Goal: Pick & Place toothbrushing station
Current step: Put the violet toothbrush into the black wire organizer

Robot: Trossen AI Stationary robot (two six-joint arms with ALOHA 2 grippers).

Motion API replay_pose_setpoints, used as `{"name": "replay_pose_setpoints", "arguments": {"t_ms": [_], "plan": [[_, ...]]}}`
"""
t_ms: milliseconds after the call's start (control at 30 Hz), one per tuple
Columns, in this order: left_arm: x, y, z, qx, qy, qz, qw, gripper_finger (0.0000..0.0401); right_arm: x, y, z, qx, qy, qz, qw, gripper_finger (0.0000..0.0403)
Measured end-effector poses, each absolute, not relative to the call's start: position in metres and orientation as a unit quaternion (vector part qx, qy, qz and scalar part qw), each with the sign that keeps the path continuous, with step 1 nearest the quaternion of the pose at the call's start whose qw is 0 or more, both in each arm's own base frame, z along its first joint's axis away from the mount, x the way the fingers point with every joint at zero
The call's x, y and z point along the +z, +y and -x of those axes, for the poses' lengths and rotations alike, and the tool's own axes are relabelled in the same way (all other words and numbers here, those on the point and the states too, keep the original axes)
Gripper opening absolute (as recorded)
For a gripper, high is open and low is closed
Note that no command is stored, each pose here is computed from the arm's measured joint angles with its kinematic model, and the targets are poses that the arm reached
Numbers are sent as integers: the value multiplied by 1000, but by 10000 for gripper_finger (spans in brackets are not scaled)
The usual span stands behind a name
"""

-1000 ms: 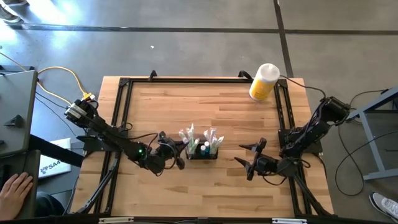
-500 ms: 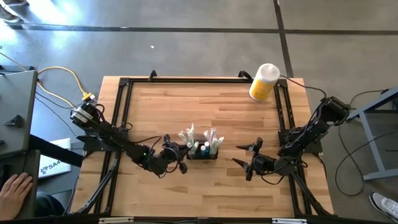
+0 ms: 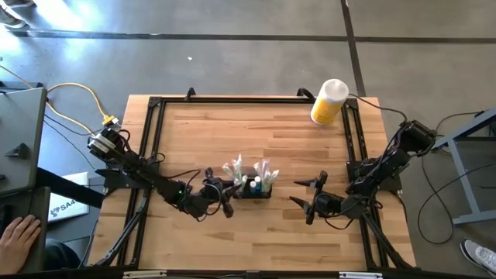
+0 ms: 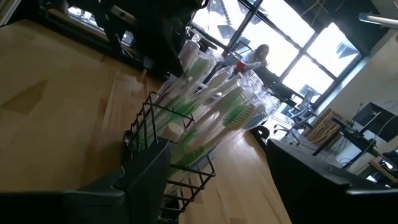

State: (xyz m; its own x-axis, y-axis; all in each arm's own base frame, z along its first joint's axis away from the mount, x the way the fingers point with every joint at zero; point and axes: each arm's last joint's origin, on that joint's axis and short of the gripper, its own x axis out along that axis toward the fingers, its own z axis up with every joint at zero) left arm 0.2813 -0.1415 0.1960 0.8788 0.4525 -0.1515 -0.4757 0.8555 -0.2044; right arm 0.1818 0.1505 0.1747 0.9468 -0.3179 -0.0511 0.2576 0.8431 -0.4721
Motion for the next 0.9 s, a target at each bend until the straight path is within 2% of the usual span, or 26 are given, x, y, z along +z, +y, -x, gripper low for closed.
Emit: {"name": "replay_pose_setpoints", "arguments": {"t_ms": [200,333,900], "plan": [[196,-141,-281,242,46,121,962,126,173,150,-182,-151,69,244,956,259],[198,-142,-282,241,41,126,961,154,173,150,-182,-150,70,245,955,259],[219,-141,-276,188,27,171,967,161,173,150,-182,-149,69,246,955,259]]}}
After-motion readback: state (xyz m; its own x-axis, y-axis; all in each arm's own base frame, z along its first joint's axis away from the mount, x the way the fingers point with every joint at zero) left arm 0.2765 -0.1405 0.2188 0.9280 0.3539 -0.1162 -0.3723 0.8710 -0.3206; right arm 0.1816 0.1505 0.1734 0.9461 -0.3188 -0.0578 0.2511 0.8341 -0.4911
